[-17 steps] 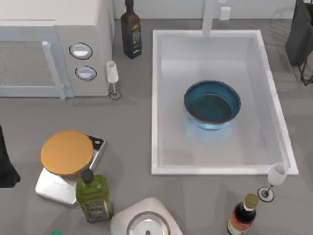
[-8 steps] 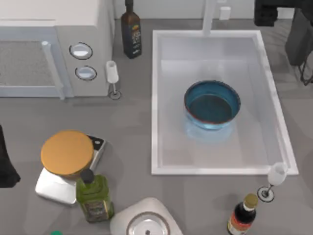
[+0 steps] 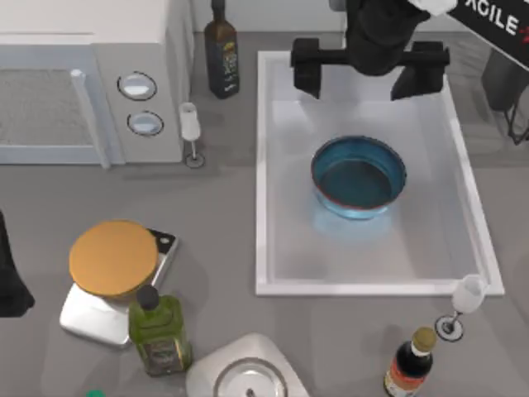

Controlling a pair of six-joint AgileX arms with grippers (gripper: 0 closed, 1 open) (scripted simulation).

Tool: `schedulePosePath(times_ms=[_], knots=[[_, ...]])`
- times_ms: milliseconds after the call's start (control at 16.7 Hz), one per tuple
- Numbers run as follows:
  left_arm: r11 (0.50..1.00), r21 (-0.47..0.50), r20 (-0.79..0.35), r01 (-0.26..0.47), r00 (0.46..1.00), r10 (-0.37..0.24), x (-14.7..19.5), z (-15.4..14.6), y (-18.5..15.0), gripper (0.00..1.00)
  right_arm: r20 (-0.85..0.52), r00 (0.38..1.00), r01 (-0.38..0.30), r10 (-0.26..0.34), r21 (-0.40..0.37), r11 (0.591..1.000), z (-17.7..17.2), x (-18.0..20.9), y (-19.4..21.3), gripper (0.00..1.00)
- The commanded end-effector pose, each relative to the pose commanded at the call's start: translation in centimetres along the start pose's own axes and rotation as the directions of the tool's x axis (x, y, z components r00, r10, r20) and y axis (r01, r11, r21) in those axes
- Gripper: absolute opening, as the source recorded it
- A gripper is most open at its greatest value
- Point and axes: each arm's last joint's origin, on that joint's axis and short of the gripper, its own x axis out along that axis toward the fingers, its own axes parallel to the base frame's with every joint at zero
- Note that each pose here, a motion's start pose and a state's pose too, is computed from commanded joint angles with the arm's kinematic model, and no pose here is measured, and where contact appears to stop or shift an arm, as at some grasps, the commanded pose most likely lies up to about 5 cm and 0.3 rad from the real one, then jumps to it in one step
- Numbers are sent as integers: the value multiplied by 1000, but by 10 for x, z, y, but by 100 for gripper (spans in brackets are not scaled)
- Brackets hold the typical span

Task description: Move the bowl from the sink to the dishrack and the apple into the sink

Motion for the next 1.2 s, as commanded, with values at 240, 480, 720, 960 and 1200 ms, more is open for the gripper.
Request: schedulePosePath(times_ms=[240,480,720,960,1200], knots=[[1000,0,0,0,1000,0,0,0,0,100,-100,994,35,-35,5,999,-10,48,33,100],[1000,0,0,0,1000,0,0,0,0,100,-137,989,52,-50,7,999,-17,68,47,100],[1000,0,0,0,1000,0,0,0,0,100,-137,989,52,-50,7,999,-17,68,47,100],[1000,0,0,0,1000,0,0,0,0,100,-137,989,52,-50,7,999,-18,85,45,100],[1000,0,0,0,1000,0,0,0,0,100,-137,989,52,-50,7,999,-25,138,44,100]])
